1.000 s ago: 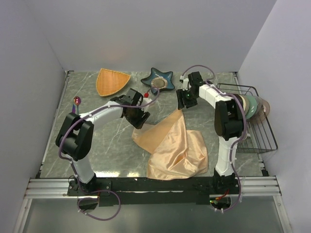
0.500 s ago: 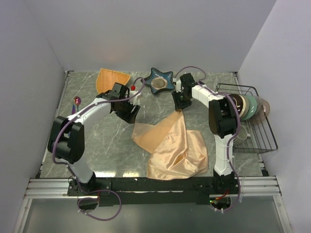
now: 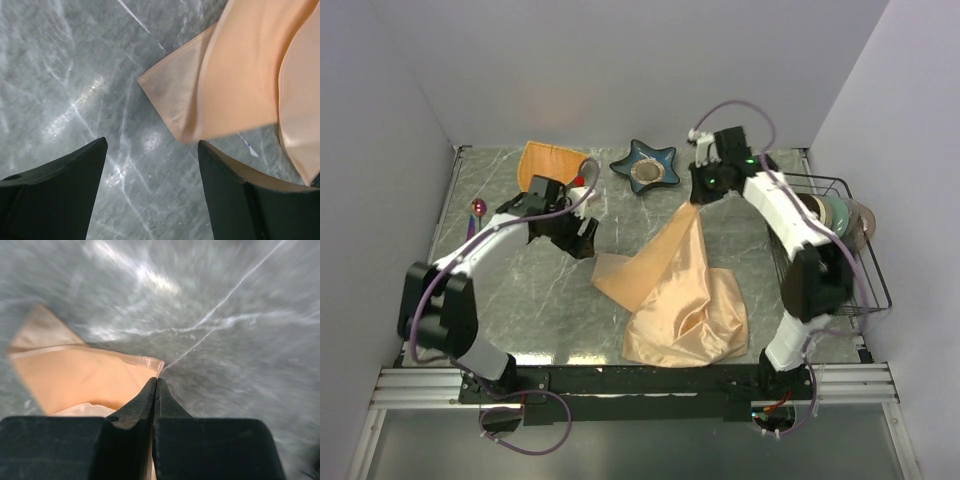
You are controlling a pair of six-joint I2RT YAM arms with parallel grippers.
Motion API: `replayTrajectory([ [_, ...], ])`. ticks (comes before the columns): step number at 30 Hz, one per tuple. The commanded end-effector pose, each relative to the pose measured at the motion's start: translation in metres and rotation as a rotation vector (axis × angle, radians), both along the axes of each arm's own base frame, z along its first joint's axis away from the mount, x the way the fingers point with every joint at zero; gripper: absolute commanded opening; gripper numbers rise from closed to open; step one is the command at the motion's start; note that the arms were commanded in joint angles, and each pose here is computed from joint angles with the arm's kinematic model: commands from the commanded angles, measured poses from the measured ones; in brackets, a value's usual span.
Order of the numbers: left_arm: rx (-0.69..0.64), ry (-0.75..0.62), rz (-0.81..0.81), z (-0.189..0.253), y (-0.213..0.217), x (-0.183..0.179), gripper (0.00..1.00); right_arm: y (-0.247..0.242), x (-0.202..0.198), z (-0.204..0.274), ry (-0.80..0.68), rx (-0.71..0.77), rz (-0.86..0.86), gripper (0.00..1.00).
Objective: Fold the napkin into a case and place the utensils inside
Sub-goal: Pick up the crumpled napkin from the center of the board.
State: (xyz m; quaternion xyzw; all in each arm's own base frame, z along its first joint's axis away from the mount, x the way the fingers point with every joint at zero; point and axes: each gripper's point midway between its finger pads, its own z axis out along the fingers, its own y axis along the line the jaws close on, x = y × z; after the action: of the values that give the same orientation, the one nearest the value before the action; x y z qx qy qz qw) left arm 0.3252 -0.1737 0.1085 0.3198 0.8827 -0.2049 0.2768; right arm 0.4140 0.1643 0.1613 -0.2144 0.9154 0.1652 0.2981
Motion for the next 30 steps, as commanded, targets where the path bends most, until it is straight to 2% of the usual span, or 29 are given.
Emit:
replayTrajectory([
  [1,-0.126,-0.265,-0.191,0.051,-0.013,-0.006,0.87,-0.018,-0.034,0.093,-0.213,0.015,0.024,0.00],
  [8,-0.032,-0.387,-0.450,0.038,-0.006,-0.026,0.93,-0.045,-0.070,0.130,-0.340,-0.041,-0.007,0.00],
  [11,-0.010,-0.483,-0.492,0.035,-0.007,-0.017,0.94,-0.054,-0.084,0.137,-0.374,-0.062,-0.023,0.00],
  [16,0.112,-0.591,-0.556,0.015,-0.010,0.006,0.94,-0.063,-0.104,0.158,-0.437,-0.059,-0.043,0.00],
  [22,0.069,-0.561,-0.581,0.003,-0.036,0.029,0.91,-0.066,-0.119,0.173,-0.451,-0.042,-0.056,0.00],
  [25,0.067,-0.492,-0.642,-0.023,-0.048,0.031,0.88,-0.066,-0.125,0.177,-0.446,-0.032,-0.057,0.00],
  [30,-0.001,-0.419,-0.665,-0.036,-0.068,0.037,0.84,-0.066,-0.129,0.183,-0.450,-0.022,-0.057,0.00],
])
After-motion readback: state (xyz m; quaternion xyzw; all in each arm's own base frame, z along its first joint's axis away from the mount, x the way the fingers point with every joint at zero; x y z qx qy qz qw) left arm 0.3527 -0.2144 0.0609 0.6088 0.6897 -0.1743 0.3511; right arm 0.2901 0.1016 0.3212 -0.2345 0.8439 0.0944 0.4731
